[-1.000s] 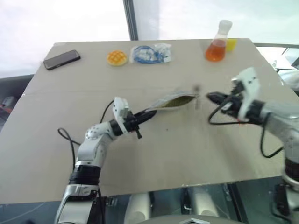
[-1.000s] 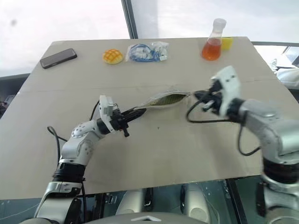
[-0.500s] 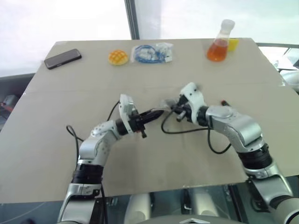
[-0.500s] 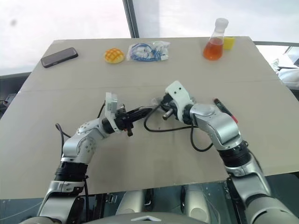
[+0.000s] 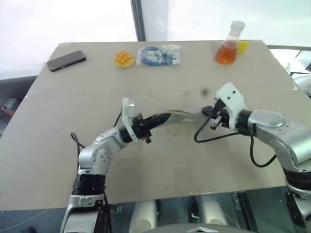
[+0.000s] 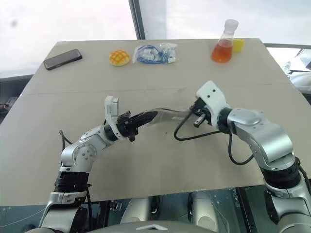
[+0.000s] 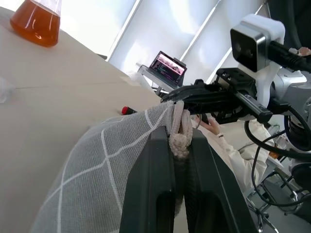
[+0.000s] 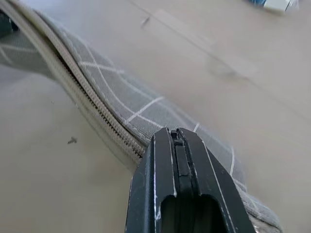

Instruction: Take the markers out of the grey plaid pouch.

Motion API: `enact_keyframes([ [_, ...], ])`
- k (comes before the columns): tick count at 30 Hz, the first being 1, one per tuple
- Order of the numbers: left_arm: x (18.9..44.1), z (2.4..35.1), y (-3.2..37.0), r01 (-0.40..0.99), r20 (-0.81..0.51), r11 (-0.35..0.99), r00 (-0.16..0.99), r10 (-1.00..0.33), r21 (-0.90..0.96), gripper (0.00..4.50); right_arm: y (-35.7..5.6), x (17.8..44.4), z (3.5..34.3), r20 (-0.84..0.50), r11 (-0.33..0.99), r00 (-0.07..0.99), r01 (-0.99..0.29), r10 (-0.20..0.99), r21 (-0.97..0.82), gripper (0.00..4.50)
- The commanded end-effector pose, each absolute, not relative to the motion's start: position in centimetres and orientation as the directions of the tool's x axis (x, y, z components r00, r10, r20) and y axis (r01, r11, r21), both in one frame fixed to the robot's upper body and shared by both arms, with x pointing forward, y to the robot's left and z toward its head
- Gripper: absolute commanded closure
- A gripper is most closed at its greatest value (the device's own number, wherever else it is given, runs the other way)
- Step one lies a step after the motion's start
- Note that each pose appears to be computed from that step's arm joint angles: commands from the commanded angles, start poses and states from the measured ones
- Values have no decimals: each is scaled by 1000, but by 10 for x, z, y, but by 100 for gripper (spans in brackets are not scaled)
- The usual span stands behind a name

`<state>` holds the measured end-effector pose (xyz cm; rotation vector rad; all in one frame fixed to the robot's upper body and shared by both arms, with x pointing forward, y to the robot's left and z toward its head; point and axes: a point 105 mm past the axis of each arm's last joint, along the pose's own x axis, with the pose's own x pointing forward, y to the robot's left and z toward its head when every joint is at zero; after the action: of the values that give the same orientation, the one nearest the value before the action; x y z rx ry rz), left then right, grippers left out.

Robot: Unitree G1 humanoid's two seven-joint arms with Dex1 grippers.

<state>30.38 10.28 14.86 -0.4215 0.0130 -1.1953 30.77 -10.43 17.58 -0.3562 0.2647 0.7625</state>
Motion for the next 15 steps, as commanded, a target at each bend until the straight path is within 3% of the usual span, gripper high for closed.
enact_keyframes([
  [1,302,163,102,923,239,284,346,-907,-260,450,-107,302,195,-296,675,713,-700,636,-236,444],
  [4,302,163,103,924,237,283,345,-908,-258,450,-105,297,187,-329,649,694,-718,641,-252,444],
  [9,303,163,104,922,231,290,349,-908,-255,450,-96,290,204,-259,631,671,-742,695,-226,444],
  [15,302,163,104,922,234,291,351,-907,-255,450,-95,289,188,-327,602,649,-760,687,-243,444],
])
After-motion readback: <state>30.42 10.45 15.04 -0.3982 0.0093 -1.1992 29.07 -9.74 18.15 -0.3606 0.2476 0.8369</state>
